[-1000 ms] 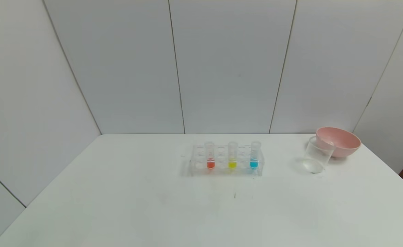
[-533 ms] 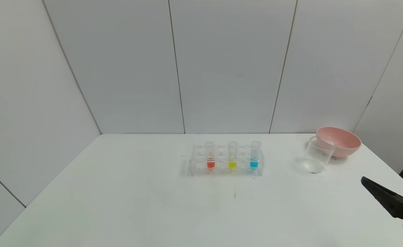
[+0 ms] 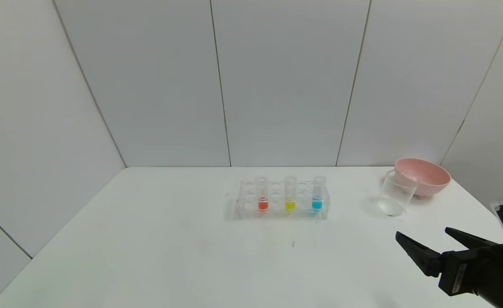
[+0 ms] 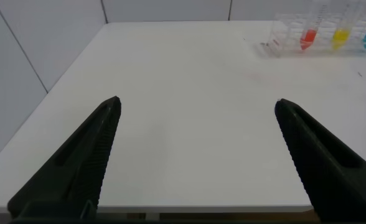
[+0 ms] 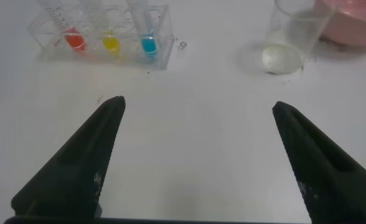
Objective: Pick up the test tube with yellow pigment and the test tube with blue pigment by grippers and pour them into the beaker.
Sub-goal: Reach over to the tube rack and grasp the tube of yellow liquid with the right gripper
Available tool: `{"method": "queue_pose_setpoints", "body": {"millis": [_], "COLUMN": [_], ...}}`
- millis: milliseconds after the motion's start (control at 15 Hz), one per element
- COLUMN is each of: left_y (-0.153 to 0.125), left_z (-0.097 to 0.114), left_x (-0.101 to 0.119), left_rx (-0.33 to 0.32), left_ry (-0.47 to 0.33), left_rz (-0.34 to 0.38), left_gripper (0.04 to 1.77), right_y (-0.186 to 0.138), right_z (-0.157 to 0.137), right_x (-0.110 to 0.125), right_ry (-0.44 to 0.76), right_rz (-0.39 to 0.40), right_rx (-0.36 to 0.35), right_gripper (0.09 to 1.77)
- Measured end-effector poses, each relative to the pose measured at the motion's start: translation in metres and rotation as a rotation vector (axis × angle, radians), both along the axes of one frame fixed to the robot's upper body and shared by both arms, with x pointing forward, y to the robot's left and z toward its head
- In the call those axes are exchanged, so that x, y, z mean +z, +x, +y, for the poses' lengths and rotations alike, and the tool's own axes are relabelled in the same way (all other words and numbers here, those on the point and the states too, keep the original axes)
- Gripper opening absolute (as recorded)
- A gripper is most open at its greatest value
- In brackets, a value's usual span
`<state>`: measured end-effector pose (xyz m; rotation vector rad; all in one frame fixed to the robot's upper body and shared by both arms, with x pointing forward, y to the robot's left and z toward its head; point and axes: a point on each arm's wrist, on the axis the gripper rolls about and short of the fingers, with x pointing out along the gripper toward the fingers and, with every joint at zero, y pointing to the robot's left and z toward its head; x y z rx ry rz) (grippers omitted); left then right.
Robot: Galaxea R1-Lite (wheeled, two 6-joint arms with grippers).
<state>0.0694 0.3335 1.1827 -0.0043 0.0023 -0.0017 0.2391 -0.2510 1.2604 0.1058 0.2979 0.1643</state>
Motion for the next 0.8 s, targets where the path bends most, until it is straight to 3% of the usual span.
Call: {"method": "queue_pose_setpoints", "body": {"millis": [200, 400, 800], "left_y": [0.000, 0.000, 0.000], "left_z": [0.000, 0.000, 0.000], "left_x": [0.000, 0.000, 0.000], "left_rx": [0.000, 0.000, 0.000], "left_ry": [0.000, 0.000, 0.000], "left_rz": [0.000, 0.000, 0.000], "left_gripper": [1.76, 1.76, 1.76], "right_y": [0.010, 0.019, 0.045], "right_z": [0.026, 0.056, 0.123], "right_x": [-0.002, -0.005, -0.010], "right_ry": [0.053, 0.028, 0.037], "right_rz": [0.029, 0.037, -0.007], "right_rx": [0.003, 0.029, 0.071], "right_gripper": [1.71, 1.71, 1.71]}}
